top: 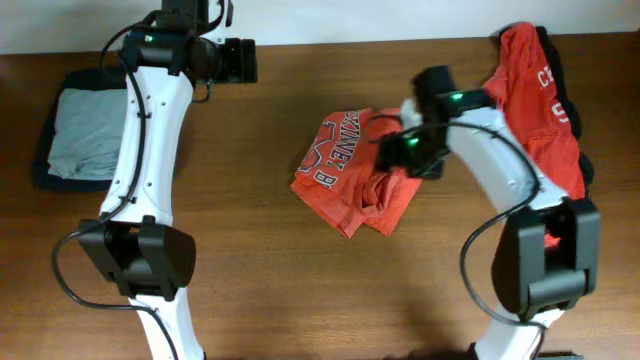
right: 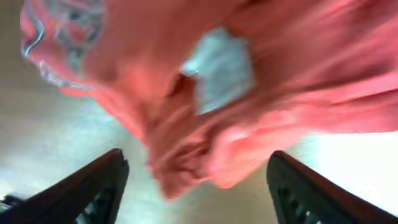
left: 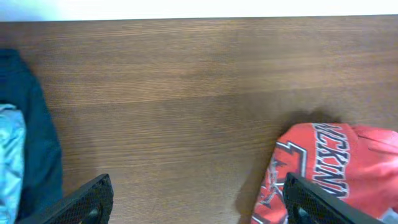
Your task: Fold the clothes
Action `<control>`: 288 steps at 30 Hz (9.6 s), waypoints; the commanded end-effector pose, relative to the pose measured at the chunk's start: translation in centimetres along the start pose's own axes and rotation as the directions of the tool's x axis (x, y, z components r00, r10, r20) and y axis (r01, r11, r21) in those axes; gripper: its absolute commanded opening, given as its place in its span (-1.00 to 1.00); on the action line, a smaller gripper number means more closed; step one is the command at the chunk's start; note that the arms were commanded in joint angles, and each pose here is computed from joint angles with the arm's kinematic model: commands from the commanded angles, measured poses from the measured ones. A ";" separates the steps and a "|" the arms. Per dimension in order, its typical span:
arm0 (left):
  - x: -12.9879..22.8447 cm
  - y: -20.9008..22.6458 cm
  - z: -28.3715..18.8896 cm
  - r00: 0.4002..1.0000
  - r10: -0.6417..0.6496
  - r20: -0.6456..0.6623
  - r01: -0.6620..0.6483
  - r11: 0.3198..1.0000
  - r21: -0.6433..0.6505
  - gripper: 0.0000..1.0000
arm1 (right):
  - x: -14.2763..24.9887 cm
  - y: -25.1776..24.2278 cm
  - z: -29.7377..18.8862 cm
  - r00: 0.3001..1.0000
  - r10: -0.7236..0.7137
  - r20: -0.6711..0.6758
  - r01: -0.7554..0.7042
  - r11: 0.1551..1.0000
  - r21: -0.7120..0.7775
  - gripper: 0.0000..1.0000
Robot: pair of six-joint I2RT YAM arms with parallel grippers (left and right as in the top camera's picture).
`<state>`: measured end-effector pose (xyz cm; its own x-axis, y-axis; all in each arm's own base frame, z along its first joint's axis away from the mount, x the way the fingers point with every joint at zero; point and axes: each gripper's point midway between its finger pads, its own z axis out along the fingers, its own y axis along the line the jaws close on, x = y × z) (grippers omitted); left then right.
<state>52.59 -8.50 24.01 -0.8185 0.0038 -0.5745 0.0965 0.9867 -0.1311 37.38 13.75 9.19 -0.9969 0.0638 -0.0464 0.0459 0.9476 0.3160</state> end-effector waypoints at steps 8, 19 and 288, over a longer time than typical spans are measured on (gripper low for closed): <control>-0.7 4.1 -0.8 0.999 -0.031 0.022 0.032 0.996 -0.082 0.74 | 3.6 1.0 3.1 0.983 0.147 0.111 -0.173 0.942 0.288 0.30; -0.6 4.3 -0.8 0.999 -0.034 0.019 0.035 0.996 -0.084 0.74 | 3.9 0.8 3.6 0.981 0.127 0.145 -0.170 0.925 0.339 -0.54; 9.2 30.6 -4.6 0.840 0.541 0.052 -0.541 0.822 0.178 0.99 | 0.6 -19.0 -15.4 0.794 0.506 0.338 -0.515 0.854 -0.069 0.97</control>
<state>46.93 21.60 14.72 -0.4848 0.6576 -0.5767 0.7498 0.6520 0.1131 34.88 -9.42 16.46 -0.7425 0.6480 -0.1698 0.5722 0.7453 0.3422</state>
